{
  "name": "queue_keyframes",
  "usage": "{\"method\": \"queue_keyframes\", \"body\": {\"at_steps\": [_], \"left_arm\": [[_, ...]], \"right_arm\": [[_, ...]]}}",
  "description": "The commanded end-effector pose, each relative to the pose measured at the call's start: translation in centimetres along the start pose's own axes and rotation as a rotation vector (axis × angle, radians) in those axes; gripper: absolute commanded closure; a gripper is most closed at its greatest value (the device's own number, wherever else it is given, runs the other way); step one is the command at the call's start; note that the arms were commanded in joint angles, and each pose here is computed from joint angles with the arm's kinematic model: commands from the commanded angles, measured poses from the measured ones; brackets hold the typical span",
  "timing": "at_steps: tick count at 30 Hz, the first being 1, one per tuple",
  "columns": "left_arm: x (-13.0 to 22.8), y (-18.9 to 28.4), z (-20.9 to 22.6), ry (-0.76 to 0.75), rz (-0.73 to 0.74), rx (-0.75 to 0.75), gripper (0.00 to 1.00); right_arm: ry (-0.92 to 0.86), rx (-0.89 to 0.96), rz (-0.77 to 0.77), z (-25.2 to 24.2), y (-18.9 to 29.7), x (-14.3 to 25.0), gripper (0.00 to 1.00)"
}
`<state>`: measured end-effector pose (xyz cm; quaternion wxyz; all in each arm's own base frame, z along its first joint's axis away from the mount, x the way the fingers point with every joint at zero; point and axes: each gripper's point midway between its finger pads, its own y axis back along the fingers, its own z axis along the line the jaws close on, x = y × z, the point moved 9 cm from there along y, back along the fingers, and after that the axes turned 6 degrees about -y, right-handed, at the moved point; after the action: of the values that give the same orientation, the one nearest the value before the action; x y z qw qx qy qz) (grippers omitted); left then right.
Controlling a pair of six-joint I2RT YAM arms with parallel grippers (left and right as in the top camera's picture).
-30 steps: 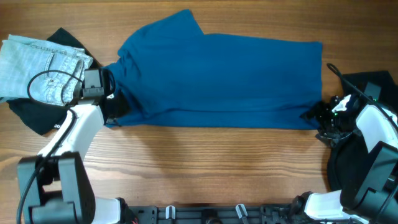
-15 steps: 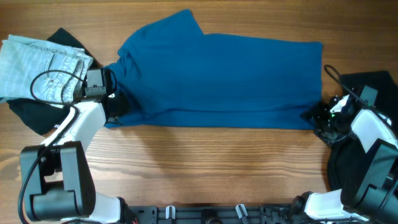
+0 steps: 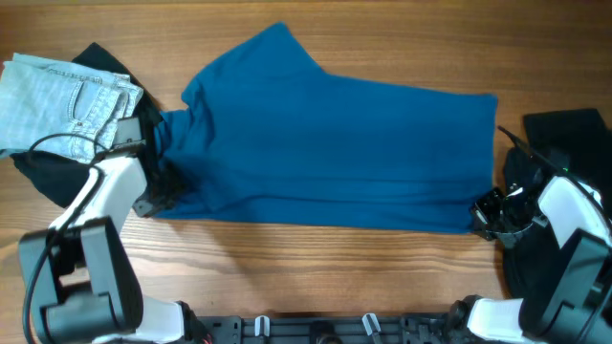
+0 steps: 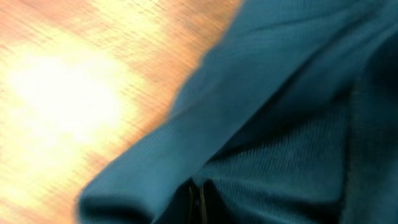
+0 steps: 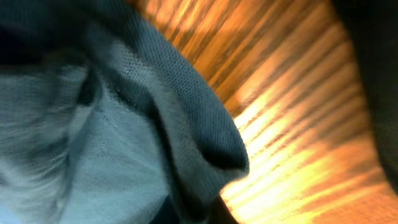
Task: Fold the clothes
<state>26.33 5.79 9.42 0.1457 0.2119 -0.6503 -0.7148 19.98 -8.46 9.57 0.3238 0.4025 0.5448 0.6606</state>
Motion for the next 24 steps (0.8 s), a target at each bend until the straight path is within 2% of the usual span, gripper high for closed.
{"method": "queue_keyframes", "body": {"at_steps": [1, 2, 3, 4, 5, 7, 10, 11, 18, 22, 24], "left_arm": [[0.3, 2.6, 1.0, 0.032, -0.076, -0.011, 0.77], [0.4, 3.1, 1.0, 0.033, -0.084, 0.003, 0.64], [0.5, 3.5, 1.0, 0.034, -0.092, 0.014, 0.57], [0.6, 3.9, 1.0, 0.034, -0.101, 0.021, 0.54], [0.8, 4.4, 0.9, 0.023, -0.108, 0.044, 0.56], [1.1, 5.4, 0.2, -0.024, -0.112, 0.158, 0.66], [1.9, 6.4, -1.9, -0.099, -0.073, 0.387, 0.66], [2.2, 6.5, -2.5, -0.123, -0.055, 0.414, 0.65], [4.8, 3.6, -4.7, -0.228, 0.089, 0.358, 0.58], [5.2, 1.7, -5.3, -0.248, 0.162, 0.333, 0.58], [5.3, 1.0, -5.4, -0.247, 0.187, 0.324, 0.62]], "right_arm": [[0.05, 0.021, -0.078, -0.1, 1.4, -0.3, 0.47], [0.071, 0.018, -0.081, 0.0, 1.8, -0.4, 0.45], [0.089, 0.017, -0.085, 0.2, 2.2, -0.5, 0.44], [0.109, 0.014, -0.091, 0.5, 2.7, -0.7, 0.44], [0.118, 0.008, -0.096, 0.8, 3.4, -0.9, 0.44], [0.129, -0.052, -0.084, 1.7, 4.5, -1.0, 0.44], [0.165, -0.199, -0.049, 3.3, 5.8, -1.0, 0.44], [0.175, -0.233, -0.043, 3.7, 6.1, -1.0, 0.45], [0.181, -0.263, -0.043, 4.1, 6.3, -1.1, 0.44], [0.188, -0.268, -0.053, 4.2, 6.3, -1.2, 0.43], [0.188, -0.269, -0.054, 4.2, 6.3, -1.2, 0.43]]}}
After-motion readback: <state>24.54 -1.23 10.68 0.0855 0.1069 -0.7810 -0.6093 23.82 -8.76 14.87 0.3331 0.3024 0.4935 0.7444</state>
